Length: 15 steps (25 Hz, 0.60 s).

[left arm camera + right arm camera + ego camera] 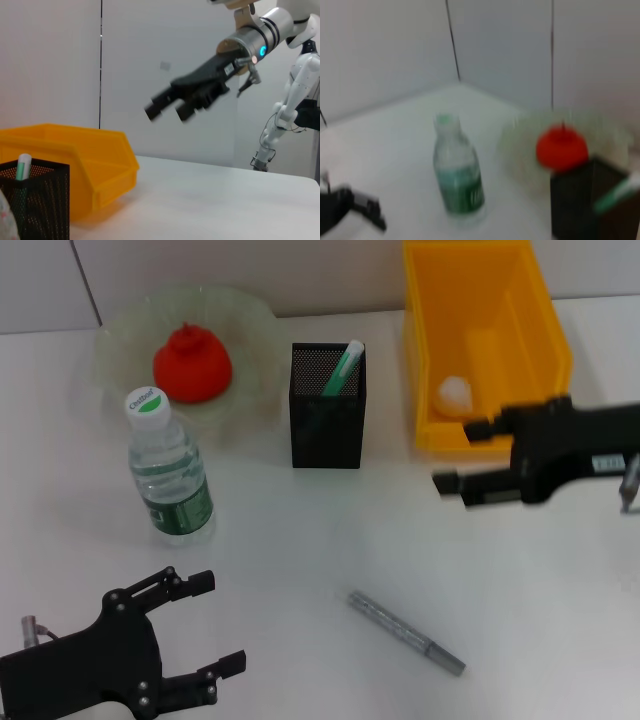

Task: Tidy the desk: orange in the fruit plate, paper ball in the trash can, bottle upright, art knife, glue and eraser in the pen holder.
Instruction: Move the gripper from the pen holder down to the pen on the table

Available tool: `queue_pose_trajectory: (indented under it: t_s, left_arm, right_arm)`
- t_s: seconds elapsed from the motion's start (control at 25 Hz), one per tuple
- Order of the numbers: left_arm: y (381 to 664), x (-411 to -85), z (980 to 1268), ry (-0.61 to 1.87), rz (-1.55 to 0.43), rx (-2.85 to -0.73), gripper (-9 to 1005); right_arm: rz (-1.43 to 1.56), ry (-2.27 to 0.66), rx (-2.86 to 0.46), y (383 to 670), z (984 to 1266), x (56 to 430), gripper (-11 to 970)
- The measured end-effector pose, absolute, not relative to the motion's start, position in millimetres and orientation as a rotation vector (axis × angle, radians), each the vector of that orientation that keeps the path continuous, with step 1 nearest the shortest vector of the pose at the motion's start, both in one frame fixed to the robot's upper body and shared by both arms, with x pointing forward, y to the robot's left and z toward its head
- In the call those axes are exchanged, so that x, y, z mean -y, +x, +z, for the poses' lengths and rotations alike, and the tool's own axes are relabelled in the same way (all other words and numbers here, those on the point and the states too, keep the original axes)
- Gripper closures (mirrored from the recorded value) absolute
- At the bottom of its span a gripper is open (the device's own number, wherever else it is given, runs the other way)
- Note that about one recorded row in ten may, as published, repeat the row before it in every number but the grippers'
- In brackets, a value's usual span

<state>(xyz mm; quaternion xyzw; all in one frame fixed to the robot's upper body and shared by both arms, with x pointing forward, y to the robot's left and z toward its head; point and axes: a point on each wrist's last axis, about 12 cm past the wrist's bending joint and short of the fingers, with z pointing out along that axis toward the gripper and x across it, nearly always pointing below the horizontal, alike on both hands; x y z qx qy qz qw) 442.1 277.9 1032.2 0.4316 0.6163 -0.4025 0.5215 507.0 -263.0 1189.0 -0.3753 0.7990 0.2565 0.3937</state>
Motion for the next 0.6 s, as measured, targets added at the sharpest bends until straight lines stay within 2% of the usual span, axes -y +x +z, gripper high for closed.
queue_pose_trajectory:
  t_s: [0.24,0.6]
  left_arm:
    - [441,-279,1031,1.037,-0.961,-1.485,137]
    - [440,-280,1031,1.036,-0.957,-1.490,137]
  right_arm:
    - [0.477,-1.022,-2.335,500,1191,226,195]
    - [0.346,-1.146,-2.454,498,1191,173,197]
